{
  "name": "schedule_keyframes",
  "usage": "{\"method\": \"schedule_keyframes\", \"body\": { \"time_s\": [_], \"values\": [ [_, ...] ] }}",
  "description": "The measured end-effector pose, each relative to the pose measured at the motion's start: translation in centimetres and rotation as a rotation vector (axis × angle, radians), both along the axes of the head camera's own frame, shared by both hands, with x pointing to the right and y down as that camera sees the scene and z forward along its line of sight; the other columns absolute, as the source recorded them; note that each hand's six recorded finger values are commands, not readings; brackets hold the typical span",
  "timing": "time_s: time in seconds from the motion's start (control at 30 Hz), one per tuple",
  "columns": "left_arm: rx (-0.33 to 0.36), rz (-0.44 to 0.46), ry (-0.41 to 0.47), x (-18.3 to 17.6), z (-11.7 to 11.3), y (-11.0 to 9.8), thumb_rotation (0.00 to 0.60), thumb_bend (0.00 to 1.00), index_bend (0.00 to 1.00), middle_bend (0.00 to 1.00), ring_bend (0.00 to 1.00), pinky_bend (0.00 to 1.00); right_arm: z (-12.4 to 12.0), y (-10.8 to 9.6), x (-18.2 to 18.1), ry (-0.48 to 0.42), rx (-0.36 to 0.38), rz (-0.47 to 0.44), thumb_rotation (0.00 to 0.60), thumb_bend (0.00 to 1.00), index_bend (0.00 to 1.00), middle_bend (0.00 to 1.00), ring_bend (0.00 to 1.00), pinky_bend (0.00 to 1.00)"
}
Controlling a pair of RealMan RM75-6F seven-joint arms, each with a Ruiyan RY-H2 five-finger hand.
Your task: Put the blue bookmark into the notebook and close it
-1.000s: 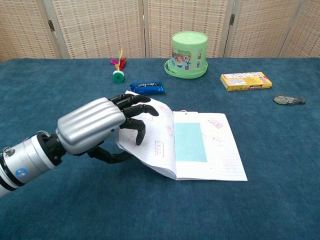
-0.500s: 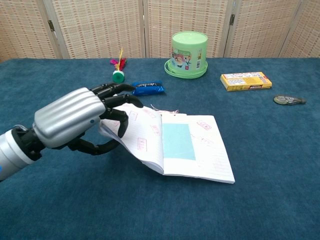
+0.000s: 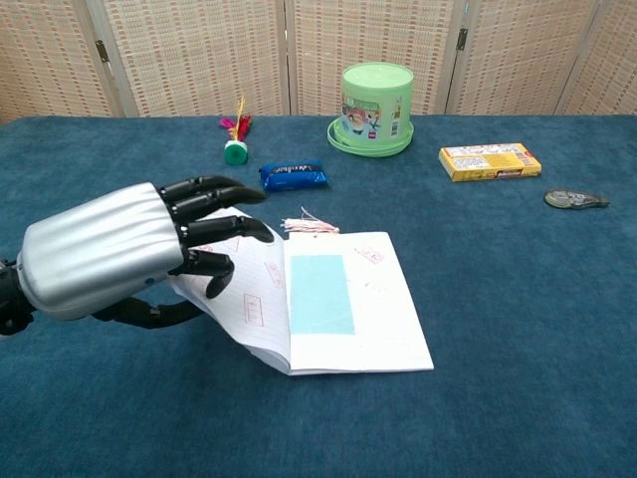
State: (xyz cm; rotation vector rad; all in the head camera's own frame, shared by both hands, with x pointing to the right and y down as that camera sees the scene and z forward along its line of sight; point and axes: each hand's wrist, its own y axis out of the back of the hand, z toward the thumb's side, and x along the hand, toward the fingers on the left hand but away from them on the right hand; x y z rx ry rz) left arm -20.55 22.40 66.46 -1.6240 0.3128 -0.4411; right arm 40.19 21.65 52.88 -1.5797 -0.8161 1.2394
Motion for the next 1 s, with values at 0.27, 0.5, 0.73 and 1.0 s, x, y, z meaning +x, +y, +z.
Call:
{"method": "schedule_keyframes", "body": {
  "time_s": [0.27, 0.5, 0.73, 1.0],
  "values": [
    [0.129, 0.125, 0.003, 3.2, -2.2, -0.7, 0.600, 0.46, 0.62, 0.23, 0.10, 0.15, -0.4, 0.4, 0.7, 0.003, 0.007, 0.021, 0.600, 0.18, 0.00, 0.13, 0.00, 0.00],
    [0.198, 0.186, -0.032, 5.4, -2.4, -1.4, 0.600, 0.45, 0.53, 0.20, 0.10, 0.15, -0.6, 0.6, 1.3, 0.003, 0.016, 0.036, 0.600, 0.18, 0.00, 0.13, 0.00, 0.00],
    [0.259, 0.203, -0.080, 7.3, -1.9, -2.7, 0.600, 0.33, 0.35, 0.14, 0.07, 0.15, -0.9, 0.8, 1.7, 0.001, 0.026, 0.048, 0.600, 0.17, 0.00, 0.13, 0.00, 0.00],
    [0.217, 0.109, -0.046, 8.8, -1.8, -3.7, 0.600, 0.27, 0.21, 0.10, 0.06, 0.15, -1.3, 0.9, 1.8, -0.001, 0.039, 0.055, 0.600, 0.16, 0.00, 0.12, 0.00, 0.00]
  ]
}}
